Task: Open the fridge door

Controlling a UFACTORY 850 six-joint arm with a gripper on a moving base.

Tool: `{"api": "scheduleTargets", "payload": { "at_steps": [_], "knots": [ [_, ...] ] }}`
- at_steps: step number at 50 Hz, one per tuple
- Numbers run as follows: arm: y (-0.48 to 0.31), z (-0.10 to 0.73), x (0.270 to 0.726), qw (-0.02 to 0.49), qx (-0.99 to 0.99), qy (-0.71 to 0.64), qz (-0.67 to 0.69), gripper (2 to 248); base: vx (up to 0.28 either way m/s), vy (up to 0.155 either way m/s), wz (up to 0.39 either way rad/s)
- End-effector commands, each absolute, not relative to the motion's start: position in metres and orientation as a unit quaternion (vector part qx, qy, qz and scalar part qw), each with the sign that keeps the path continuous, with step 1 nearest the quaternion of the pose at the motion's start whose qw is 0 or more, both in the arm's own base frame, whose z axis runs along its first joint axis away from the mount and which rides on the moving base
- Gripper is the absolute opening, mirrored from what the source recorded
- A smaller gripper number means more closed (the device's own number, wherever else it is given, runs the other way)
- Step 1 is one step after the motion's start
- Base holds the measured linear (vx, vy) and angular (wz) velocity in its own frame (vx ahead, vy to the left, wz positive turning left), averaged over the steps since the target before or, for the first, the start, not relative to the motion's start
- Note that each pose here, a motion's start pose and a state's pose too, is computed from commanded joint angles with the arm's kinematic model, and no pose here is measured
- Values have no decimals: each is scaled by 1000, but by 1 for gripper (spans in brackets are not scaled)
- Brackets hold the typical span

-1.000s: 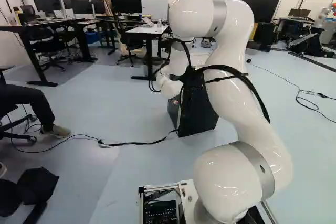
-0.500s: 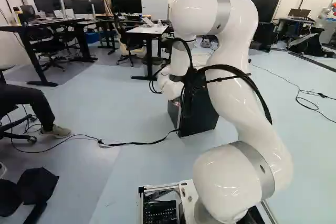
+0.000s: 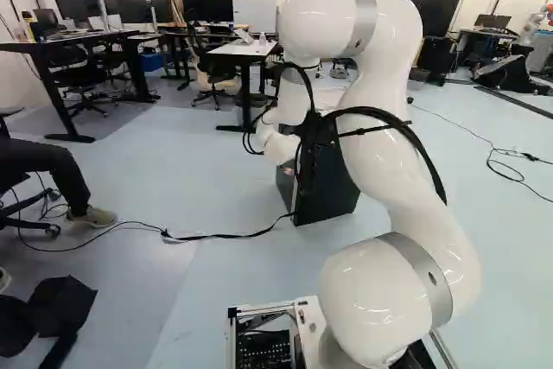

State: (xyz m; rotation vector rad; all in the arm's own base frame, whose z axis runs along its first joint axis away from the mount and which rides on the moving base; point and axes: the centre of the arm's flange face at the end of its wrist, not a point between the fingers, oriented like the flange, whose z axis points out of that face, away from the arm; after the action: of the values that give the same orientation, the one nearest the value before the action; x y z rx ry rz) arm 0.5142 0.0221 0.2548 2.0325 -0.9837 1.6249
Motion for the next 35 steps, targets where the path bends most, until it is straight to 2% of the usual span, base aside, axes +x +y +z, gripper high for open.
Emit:
{"api": "scheduleTargets", "payload": {
  "at_steps": [35],
  "knots": [
    [23, 252, 532, 175, 713, -352, 581, 247, 0, 0, 0]
  ]
}}
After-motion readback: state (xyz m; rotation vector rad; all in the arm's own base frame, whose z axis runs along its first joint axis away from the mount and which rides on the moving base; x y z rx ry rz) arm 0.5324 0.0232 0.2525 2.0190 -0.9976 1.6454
